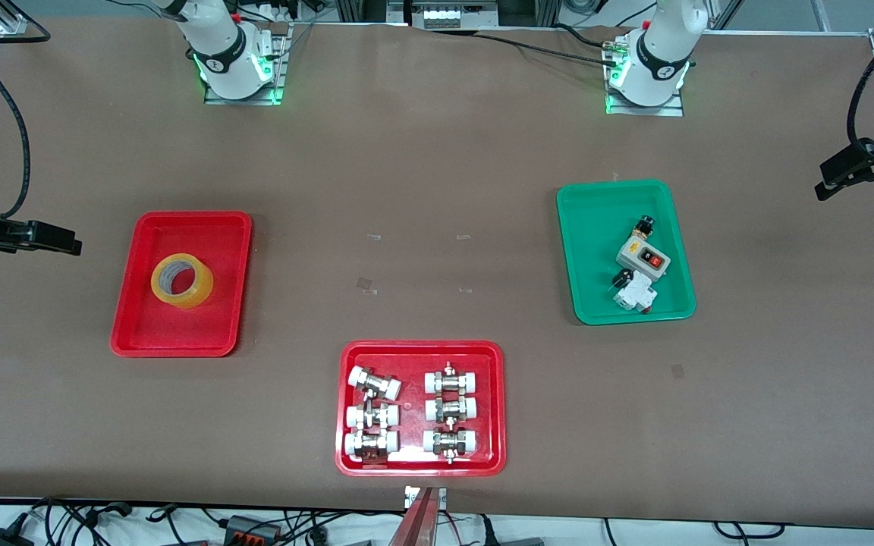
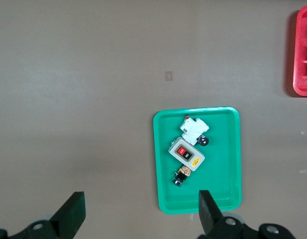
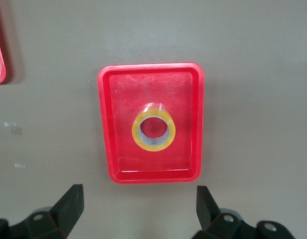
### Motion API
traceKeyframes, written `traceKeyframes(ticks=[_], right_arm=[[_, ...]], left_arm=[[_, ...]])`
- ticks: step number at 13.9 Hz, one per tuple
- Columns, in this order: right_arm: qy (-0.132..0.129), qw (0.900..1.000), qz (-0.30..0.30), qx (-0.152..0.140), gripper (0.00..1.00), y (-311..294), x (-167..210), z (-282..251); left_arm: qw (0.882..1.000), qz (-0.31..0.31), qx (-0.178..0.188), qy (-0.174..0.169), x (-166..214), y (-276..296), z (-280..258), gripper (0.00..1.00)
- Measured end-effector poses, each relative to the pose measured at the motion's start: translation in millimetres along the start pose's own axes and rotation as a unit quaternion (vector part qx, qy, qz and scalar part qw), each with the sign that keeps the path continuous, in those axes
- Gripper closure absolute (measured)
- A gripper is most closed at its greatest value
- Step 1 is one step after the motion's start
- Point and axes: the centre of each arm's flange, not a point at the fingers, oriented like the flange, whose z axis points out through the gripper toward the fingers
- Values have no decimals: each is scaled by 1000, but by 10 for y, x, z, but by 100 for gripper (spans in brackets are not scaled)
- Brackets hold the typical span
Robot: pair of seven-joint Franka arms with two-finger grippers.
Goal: Left arm passes tape to right arm into tray
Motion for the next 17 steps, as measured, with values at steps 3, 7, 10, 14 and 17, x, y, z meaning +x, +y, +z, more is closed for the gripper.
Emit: traceKeyframes(ticks=[3, 7, 10, 14, 17], right_arm=[[45, 999, 6, -1, 0, 22, 69, -117], [84, 996, 8, -4, 0, 41, -50, -333], [78, 997, 13, -8, 0, 75, -179, -344], [83, 996, 13, -8, 0, 111, -467, -157], [75, 997, 12, -7, 0, 115, -783, -34]], left_arm=[[1000, 0, 0, 0, 0, 0, 0, 0], [1000, 0, 0, 0, 0, -3, -1, 0], [1000, 0, 0, 0, 0, -5, -3, 0], [1000, 0, 0, 1, 1, -5, -6, 0], [1000, 0, 0, 1, 1, -5, -6, 0]])
